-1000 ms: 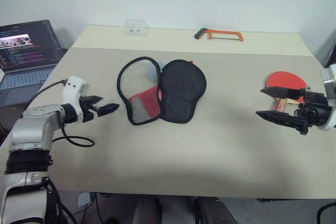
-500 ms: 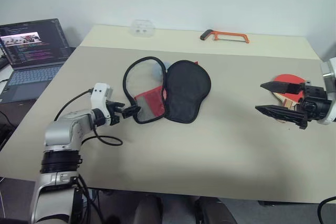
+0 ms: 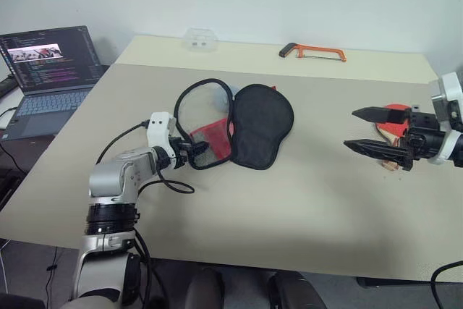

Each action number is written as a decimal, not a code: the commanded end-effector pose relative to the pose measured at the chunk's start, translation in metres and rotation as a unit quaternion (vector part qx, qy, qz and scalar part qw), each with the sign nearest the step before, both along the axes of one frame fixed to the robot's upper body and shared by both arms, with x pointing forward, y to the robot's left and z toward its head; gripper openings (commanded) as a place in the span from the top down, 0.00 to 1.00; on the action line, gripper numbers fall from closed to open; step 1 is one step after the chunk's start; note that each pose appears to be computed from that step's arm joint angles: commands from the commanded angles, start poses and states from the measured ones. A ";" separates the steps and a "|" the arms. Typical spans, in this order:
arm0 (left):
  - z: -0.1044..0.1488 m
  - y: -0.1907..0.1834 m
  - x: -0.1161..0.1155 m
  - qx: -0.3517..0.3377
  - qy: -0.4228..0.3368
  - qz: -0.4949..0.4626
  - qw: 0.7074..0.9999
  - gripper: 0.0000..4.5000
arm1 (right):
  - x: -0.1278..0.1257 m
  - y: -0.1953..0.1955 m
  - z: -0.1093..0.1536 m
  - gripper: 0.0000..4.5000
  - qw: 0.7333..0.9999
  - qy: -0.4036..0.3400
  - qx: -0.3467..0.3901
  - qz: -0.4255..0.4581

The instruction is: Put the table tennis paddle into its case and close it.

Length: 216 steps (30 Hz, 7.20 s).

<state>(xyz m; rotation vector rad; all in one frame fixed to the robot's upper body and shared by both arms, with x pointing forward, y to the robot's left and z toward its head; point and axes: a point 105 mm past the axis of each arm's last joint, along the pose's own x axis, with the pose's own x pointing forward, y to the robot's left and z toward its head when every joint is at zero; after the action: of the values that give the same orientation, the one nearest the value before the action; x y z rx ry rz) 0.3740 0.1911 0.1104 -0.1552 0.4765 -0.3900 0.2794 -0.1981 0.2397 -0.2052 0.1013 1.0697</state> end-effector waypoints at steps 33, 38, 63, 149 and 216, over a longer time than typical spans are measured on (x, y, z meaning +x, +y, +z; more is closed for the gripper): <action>0.052 -0.120 0.030 -0.011 -0.138 -0.030 0.990 1.00 | 0.004 0.005 0.014 0.00 0.999 -0.051 -0.009 0.002; 0.057 -0.130 0.038 -0.016 -0.148 -0.004 0.989 1.00 | 0.004 0.006 0.014 0.00 0.999 -0.053 -0.009 0.002; 0.073 -0.190 0.025 -0.072 -0.143 0.095 0.983 1.00 | 0.002 0.004 0.019 0.00 0.998 -0.058 -0.020 -0.002; 0.108 -0.170 -0.025 0.015 -0.171 -0.196 0.966 0.01 | 0.051 -0.028 0.008 0.00 0.981 -0.033 -0.046 -0.185; 0.101 -0.110 -0.041 0.110 -0.215 -0.283 0.928 0.00 | 0.115 -0.139 -0.108 0.66 0.617 0.262 0.067 -0.739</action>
<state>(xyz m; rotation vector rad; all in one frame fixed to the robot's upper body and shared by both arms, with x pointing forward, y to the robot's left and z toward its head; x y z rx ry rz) 0.3354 0.0806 0.1944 0.2776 0.1864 -0.9212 0.3918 -0.3347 0.1226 0.3291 0.6383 -0.5890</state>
